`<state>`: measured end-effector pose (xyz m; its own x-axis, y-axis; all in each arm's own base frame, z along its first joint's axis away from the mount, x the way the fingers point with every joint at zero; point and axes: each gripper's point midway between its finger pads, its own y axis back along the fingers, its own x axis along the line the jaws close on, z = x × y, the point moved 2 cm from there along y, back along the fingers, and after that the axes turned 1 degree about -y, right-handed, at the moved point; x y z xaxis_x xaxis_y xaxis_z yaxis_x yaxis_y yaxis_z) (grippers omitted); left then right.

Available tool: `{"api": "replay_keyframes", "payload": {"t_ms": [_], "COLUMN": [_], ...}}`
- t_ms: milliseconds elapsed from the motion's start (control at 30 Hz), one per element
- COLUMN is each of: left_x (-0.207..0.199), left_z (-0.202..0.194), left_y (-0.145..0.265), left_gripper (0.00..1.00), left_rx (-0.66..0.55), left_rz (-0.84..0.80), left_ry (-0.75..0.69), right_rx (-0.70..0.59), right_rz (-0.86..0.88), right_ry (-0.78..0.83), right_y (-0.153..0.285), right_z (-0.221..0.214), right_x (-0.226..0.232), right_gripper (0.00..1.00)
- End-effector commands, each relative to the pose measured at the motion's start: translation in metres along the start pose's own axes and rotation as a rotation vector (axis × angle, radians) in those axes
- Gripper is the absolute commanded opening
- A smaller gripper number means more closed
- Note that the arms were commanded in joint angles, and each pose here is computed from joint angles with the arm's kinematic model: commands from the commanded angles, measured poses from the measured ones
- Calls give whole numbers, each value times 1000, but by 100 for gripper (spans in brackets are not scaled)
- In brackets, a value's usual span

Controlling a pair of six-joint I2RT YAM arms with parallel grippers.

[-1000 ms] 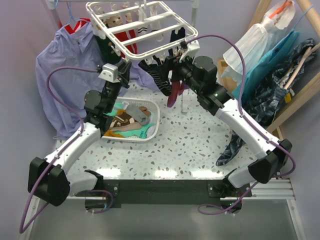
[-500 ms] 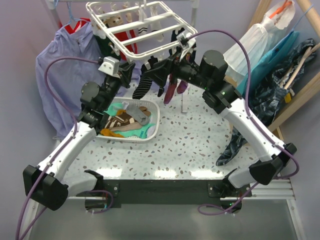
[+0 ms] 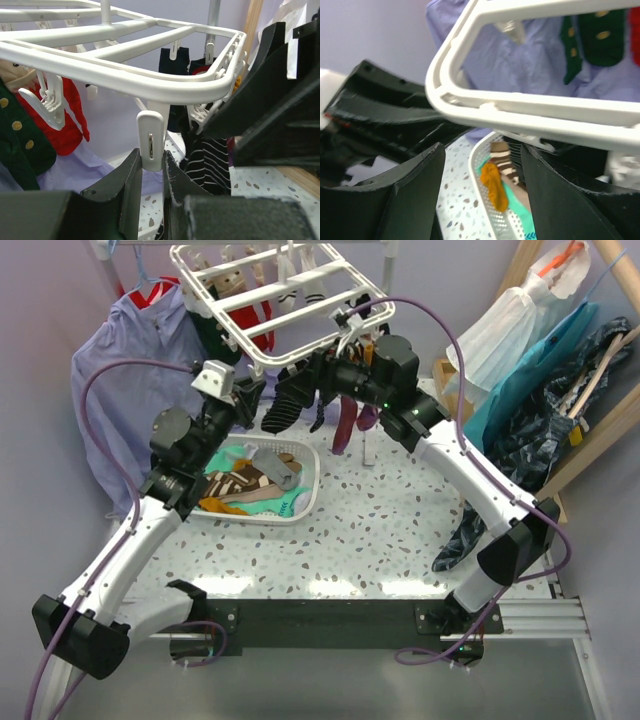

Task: Clip the socks to the hanger
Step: Open the clamp at the hanger.

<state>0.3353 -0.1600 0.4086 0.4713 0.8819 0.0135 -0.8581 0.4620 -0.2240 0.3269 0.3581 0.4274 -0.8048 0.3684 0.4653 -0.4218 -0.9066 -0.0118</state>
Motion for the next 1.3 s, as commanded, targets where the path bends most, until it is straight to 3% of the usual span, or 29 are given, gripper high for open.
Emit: {"api": "replay_keyframes", "payload": {"t_ms": [0, 233, 467, 733, 1000, 1267], "left_x": [-15, -40, -52, -47, -44, -37], "left_z": [17, 6, -15, -17, -12, -27], "left_y": [9, 7, -7, -25, -24, -12], "left_gripper": [0, 0, 0, 0, 0, 0], "left_rx": [-26, -1, 63, 90, 100, 180], "left_rz": [-85, -249, -348, -288, -226, -194], "left_ry": [-11, -31, -91, -67, -56, -77], "right_rx": [-179, -228, -187, -154, -110, -35], "right_rz": [-189, -332, -338, -185, 77, 98], "right_ry": [69, 69, 120, 127, 4, 21], "right_y": [20, 33, 54, 80, 54, 21], "right_z": [51, 63, 59, 61, 54, 31], "right_x": [-22, -59, -47, 4, 34, 37], "right_gripper": [66, 66, 67, 64, 53, 56]}}
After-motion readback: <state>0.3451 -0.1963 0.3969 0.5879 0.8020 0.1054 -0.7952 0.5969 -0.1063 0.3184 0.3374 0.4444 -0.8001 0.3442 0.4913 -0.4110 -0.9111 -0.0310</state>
